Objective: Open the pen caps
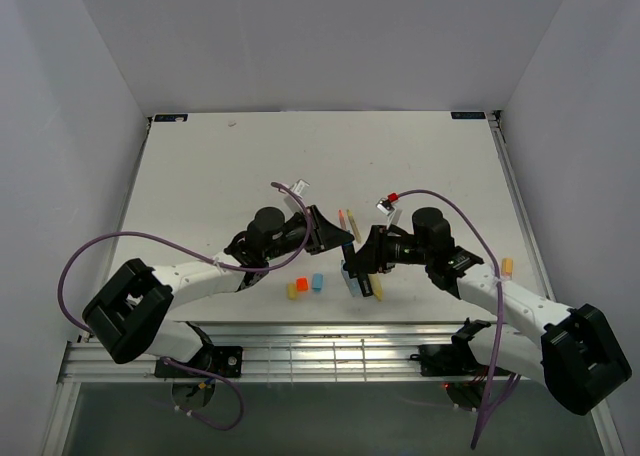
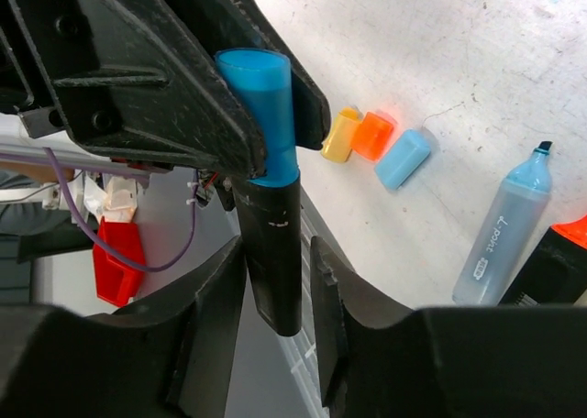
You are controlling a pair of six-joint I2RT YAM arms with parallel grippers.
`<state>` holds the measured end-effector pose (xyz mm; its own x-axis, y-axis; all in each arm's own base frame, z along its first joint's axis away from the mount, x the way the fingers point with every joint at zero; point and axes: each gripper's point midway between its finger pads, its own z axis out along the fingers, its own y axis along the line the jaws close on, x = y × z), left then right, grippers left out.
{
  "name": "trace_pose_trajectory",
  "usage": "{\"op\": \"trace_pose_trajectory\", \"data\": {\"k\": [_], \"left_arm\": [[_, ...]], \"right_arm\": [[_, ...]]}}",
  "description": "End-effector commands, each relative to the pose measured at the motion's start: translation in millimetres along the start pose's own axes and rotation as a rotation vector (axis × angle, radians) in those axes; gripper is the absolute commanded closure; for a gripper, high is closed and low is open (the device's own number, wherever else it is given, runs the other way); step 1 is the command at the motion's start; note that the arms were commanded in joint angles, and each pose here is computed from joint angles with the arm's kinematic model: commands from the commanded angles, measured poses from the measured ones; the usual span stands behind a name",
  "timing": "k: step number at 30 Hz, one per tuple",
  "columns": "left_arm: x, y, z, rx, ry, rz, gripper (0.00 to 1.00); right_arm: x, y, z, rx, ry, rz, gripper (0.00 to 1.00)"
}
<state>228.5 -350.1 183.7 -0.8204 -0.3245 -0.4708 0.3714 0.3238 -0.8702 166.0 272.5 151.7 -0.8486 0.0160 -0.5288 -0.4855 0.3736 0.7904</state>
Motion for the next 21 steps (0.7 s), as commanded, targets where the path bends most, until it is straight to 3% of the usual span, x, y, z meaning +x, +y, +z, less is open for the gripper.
{"op": "trace_pose_trajectory", "data": {"k": [1, 4, 5, 12, 21], "left_arm": [[-3.5, -10.0, -2.4, 0.040, -0.020, -0.001, 1.00], [-4.0, -9.3, -1.9, 0.039, -0.025, -0.004, 1.00], [-4.0, -8.7, -1.7, 0.037, -0.026, -0.006, 1.00], [-22.4, -2.5, -2.5, 0.002, -0.092, -0.001, 1.00], [-89.1, 8.9, -13.3, -0.031, -0.256, -0.005, 1.00]], "right_arm": [[-8.7, 8.9, 3.2, -0.035, -0.025, -0.026, 0.62], [-8.1, 6.8, 5.0, -0.031, -0.020, -0.013, 0.91], [-5.9, 6.5, 5.4, -0.030, -0.015, -0.011, 0.92], [21.9, -11.7, -0.1, 0.033, 0.017, 0.039, 0.92], [70.4, -20.3, -10.7, 0.049, 0.081, 0.068, 0.92]]}}
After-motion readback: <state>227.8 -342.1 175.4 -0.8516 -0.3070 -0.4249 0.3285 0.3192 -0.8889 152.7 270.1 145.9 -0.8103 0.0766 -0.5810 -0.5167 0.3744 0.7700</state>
